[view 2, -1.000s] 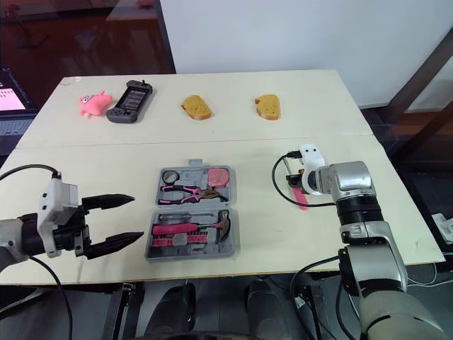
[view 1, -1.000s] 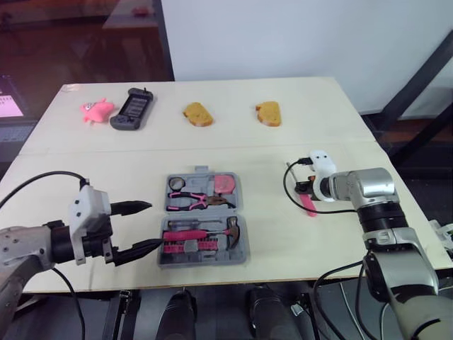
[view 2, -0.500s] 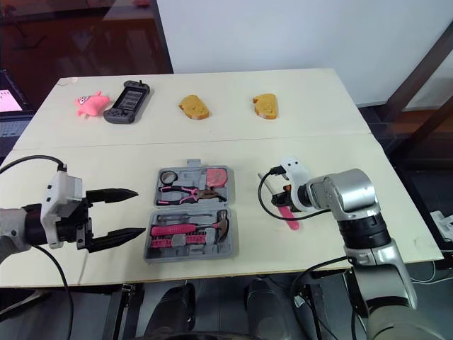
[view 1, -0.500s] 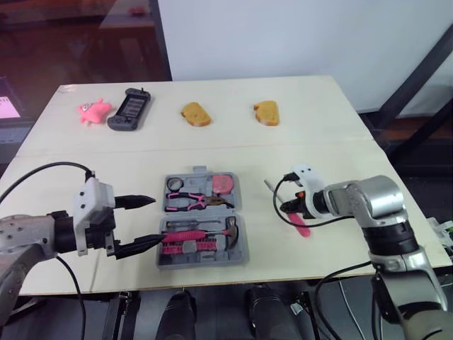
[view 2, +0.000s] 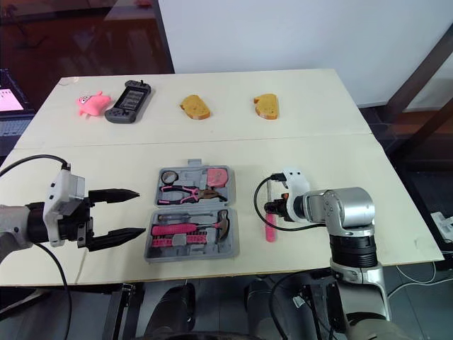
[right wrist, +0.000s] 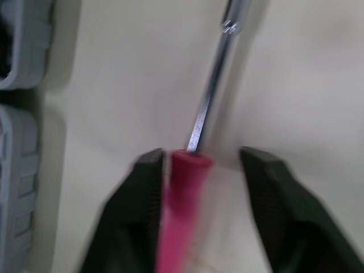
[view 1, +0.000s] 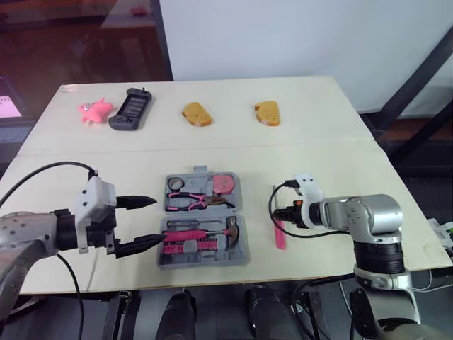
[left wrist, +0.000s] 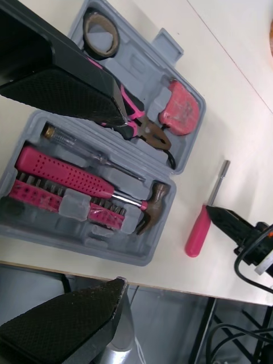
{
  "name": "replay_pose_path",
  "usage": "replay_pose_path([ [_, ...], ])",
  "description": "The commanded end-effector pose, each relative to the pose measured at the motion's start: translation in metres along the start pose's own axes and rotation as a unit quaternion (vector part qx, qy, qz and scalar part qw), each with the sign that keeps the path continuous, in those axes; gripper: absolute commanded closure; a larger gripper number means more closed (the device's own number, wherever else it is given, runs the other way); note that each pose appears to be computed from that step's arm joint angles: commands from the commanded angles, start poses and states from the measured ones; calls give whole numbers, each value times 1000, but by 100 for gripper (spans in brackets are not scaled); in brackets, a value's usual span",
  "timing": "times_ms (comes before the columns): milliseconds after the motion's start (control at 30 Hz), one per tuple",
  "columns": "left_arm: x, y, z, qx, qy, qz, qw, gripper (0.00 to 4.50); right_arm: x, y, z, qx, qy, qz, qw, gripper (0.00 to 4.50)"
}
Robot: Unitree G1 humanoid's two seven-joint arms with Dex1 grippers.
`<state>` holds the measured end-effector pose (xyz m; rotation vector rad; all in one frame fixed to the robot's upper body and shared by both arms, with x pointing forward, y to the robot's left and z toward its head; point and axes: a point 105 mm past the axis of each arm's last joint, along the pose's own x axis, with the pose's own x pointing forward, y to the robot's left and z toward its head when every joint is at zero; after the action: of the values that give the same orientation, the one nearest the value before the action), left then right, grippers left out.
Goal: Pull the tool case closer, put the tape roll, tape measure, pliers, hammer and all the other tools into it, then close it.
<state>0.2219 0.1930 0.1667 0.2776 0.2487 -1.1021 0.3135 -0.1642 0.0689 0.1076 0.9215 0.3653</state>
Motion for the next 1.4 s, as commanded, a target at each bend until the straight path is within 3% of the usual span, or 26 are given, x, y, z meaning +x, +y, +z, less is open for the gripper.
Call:
replay_pose_path([
  [33, -1, -2, 3, 5, -2, -6, 1000, 0, -18, -3, 23, -15, -35, 2, 999, 21],
  [167, -2, -1, 2, 8, -1, -1, 1000, 0, -37, 3, 48, -58, -63, 12, 996, 3],
  [233, -3, -1, 1, 10, 1, 1, 1000, 0, -50, 15, 67, -179, -88, 14, 980, 3],
  [300, -3, -1, 0, 11, 1, 2, 1000, 0, -57, 27, 69, -351, -93, 28, 931, 3],
  [400, -2, 0, 0, 11, 0, 2, 1000, 0, -60, 36, 60, -463, -29, 73, 883, 3],
  [500, -1, 0, 0, 11, -3, 3, 1000, 0, -57, 34, 70, -607, 22, 66, 792, 3],
  [567, -1, -1, 0, 11, -4, 3, 1000, 0, -48, 29, 69, -715, 56, 53, 695, 3],
  [600, -1, -1, -1, 11, -4, 3, 1000, 0, -43, 29, 67, -747, 66, 59, 658, 3],
  [667, -1, -2, -1, 11, -4, 5, 1000, 0, -35, 33, 57, -777, 79, 94, 618, 3],
  [733, -2, -1, -1, 12, -4, 11, 1000, 0, -25, 34, 44, -839, 98, 121, 522, 3],
  [800, -3, -3, 0, 12, -6, 15, 1000, 0, -17, 36, 41, -872, 99, 135, 460, 3],
  [1000, -5, -6, 0, 10, -5, 26, 1000, 0, 2, 34, 36, -914, 84, 156, 366, 3],
  [1267, -5, -11, 0, 8, -8, 39, 999, 0, 15, 35, 27, -932, 88, 187, 298, 3],
  [1367, -5, -12, 0, 8, -8, 41, 999, 0, 16, 34, 24, -934, 97, 196, 282, 87],
  [1400, -6, -12, 0, 7, -8, 42, 999, 0, 15, 34, 21, -935, 102, 205, 270, 136],
])
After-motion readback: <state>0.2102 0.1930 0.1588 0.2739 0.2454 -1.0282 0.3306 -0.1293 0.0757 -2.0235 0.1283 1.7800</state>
